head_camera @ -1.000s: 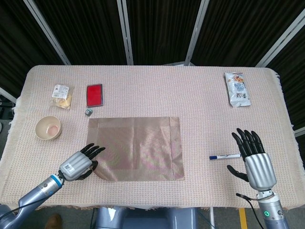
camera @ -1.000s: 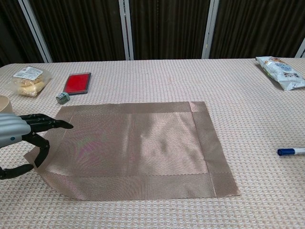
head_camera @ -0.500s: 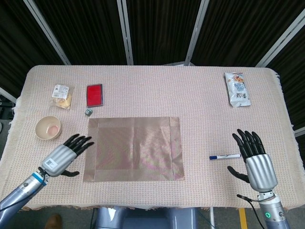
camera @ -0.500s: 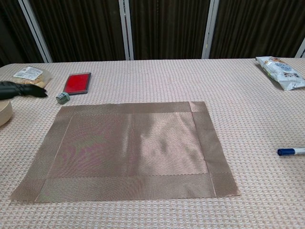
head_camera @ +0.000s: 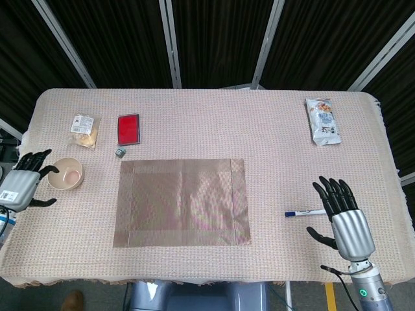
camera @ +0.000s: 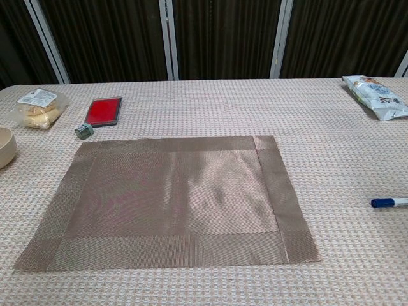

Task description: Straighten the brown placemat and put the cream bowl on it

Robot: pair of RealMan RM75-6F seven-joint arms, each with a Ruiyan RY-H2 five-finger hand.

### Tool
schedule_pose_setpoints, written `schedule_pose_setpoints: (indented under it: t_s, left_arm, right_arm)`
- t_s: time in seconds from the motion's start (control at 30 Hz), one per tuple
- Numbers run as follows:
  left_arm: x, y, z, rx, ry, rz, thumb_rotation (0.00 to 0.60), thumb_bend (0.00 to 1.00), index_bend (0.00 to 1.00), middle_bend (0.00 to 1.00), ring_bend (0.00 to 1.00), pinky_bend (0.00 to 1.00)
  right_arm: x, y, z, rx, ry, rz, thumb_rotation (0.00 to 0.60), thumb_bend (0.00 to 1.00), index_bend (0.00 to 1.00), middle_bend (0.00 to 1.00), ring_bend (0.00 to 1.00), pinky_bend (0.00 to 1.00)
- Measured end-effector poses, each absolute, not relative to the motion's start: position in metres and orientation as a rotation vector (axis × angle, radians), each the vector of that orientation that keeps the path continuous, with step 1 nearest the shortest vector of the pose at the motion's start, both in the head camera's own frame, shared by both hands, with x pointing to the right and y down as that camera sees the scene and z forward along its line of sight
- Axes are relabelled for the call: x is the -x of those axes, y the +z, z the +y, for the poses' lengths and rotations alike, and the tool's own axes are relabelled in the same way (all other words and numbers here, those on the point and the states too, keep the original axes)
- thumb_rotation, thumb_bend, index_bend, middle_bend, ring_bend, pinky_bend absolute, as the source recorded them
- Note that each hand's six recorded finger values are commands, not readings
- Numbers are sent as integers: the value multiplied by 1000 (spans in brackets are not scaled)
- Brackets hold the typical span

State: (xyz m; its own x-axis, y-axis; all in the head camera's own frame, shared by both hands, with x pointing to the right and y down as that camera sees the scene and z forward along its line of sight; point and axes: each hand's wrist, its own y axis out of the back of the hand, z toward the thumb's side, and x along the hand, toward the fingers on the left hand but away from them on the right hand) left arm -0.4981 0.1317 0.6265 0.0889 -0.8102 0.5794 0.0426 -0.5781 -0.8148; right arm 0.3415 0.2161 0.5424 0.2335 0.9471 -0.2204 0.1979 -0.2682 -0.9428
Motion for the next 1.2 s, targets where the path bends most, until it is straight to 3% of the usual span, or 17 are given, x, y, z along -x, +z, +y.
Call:
schedule_pose_setpoints:
  t_s: [0.3,0.57,0.87,1.03,1.2]
  left_arm:
    - [527,663,132,1647,-1696,783,600,0,341,0,0,0]
    - [520,689,136,1684,-1701,775,600,10,377,0,0,0]
    - [510,715,138,1691,-1705,755,600,154,453,0,0,0]
    - [507,721,137,1691,-1698,760,600,314,528,0,0,0]
    - [507,722,136,1678,-1687,764,600,344,610,0,0,0]
  right_arm:
    - [-345,545,214,1650,1129,-1083,600,0,0,0,0,0]
    - [-347,545,213,1642,1133,-1083,600,0,0,0,0,0]
    - [-351,546,211,1634,1145,-1089,600,0,0,0,0,0]
    - [-354,546,210,1626,1150,-1089,600,0,0,0,0,0]
    - [-354,546,210,1629,1148,-1090,600,0,0,0,0,0]
